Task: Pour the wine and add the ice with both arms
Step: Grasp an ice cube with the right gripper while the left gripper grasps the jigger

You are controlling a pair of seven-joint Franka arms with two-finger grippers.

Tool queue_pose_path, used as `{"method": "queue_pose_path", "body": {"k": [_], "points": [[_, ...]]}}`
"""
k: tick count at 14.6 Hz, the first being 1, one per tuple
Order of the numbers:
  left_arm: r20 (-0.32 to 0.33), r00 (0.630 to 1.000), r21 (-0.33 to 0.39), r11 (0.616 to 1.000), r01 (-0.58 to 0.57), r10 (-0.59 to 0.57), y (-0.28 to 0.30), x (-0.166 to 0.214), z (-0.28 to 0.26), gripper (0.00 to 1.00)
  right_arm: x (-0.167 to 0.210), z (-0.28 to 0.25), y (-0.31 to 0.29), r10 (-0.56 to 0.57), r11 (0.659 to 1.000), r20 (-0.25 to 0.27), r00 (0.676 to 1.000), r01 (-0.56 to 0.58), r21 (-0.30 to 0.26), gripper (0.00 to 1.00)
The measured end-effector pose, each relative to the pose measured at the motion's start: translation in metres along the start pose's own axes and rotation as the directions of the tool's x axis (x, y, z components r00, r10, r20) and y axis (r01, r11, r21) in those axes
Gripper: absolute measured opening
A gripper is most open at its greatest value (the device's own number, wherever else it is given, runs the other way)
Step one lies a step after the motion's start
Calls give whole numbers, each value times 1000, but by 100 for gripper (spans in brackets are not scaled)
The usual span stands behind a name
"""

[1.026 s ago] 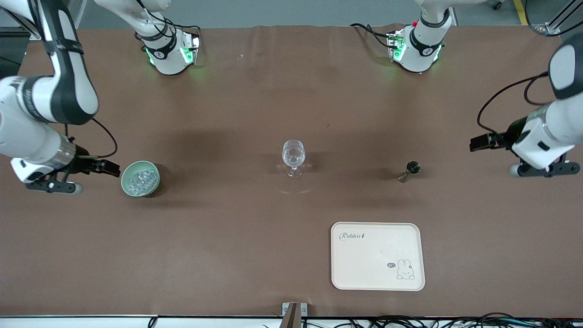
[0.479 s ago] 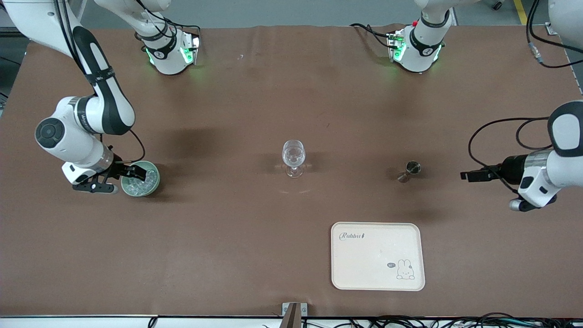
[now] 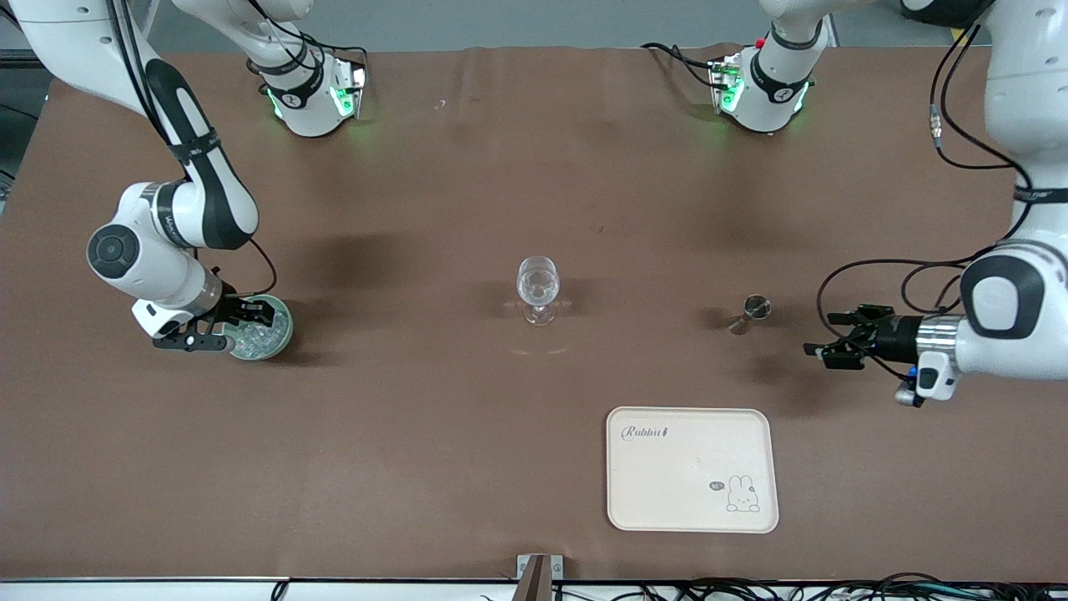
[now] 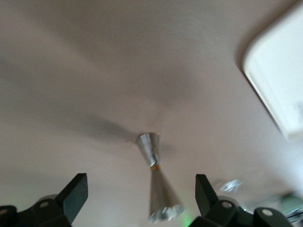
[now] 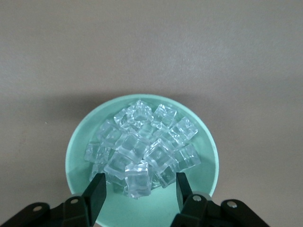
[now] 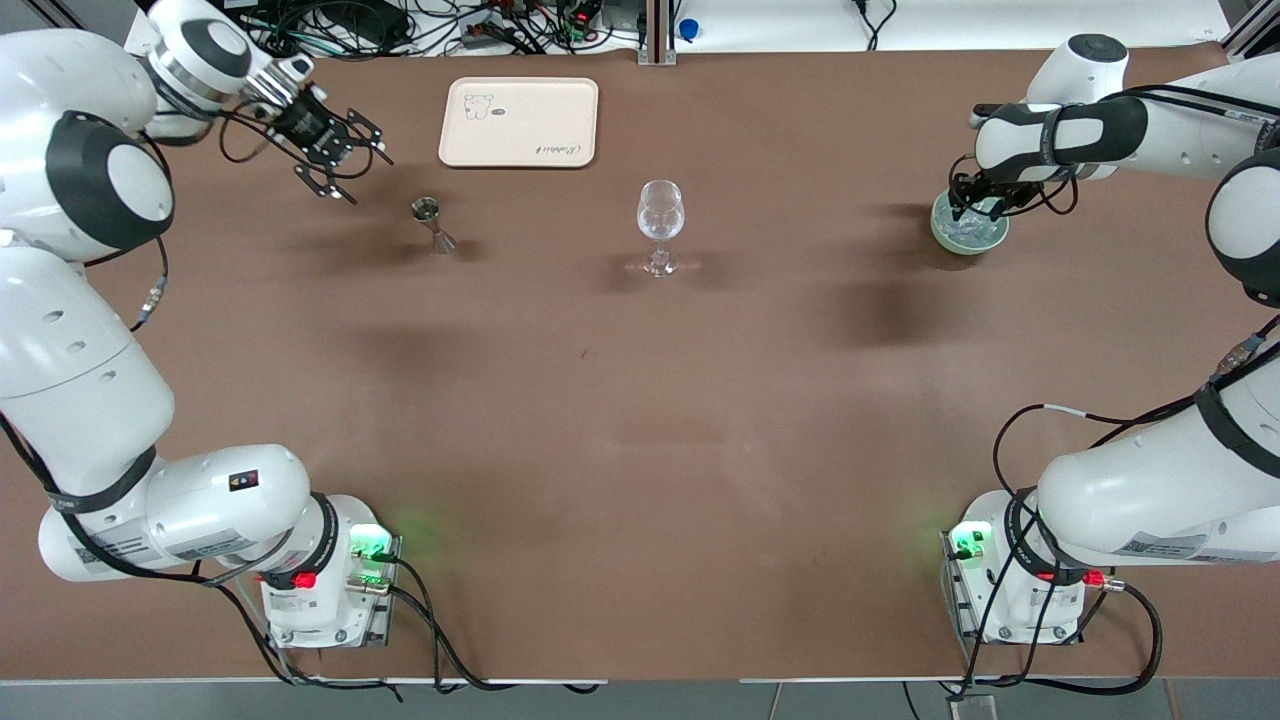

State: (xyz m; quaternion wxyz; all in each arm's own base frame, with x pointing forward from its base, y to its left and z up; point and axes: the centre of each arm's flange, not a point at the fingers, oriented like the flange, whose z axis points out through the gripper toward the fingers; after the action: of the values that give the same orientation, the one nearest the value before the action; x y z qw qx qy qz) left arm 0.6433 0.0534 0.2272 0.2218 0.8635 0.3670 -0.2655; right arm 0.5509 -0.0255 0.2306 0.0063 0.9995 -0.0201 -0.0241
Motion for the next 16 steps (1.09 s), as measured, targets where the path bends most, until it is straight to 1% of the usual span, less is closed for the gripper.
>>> {"method": "queue_pose_path", "body": {"k": [2,3,4,5,6,7,8,9,10,11,12,13,14,15,16], "points": [[29,992,-17,993,121,-121,-2,8,13,100,-1,7,0,-1,1000,13,1000,1,0,59],[47,984,-29,984,174,-173,-2,10,17,100,-1,9,0,-1,1000,17,1000,1,0,58],[64,975,-38,976,214,-211,-2,11,22,100,-2,11,0,-1,1000,20,1000,1,0,55],[78,966,-39,968,249,-245,-1,12,27,100,-2,13,0,-1,1000,23,1000,1,0,55],[90,956,-36,959,283,-279,0,12,32,100,-2,14,0,-1,1000,24,1000,1,0,52],[103,946,-36,950,311,-306,2,13,37,95,-2,14,0,-1,1000,24,1000,0,0,52],[117,938,-37,943,332,-325,3,13,41,95,-2,14,0,0,1000,24,1000,0,0,49],[129,933,-35,939,343,-337,2,13,46,90,-2,14,0,0,1000,23,1000,0,0,49],[137,928,-30,935,353,-346,0,14,51,90,-2,14,0,0,1000,23,1000,0,0,48],[143,925,-26,933,358,-351,-1,15,54,87,-2,14,0,0,1000,22,1000,0,0,47],[148,923,-22,932,362,-355,-3,15,58,87,-2,14,0,0,1000,21,1000,0,1,47],[153,920,-15,930,366,-360,-5,15,62,82,-2,14,0,0,1000,20,1000,0,1,46],[160,918,-8,929,370,-364,-7,15,66,82,-2,14,0,0,1000,20,1000,0,1,46],[167,915,-1,928,373,-367,-9,16,72,78,-2,15,0,0,1000,20,1000,0,1,46],[174,913,5,928,373,-369,-10,16,76,78,-1,15,0,0,1000,20,1000,0,1,46]]}}
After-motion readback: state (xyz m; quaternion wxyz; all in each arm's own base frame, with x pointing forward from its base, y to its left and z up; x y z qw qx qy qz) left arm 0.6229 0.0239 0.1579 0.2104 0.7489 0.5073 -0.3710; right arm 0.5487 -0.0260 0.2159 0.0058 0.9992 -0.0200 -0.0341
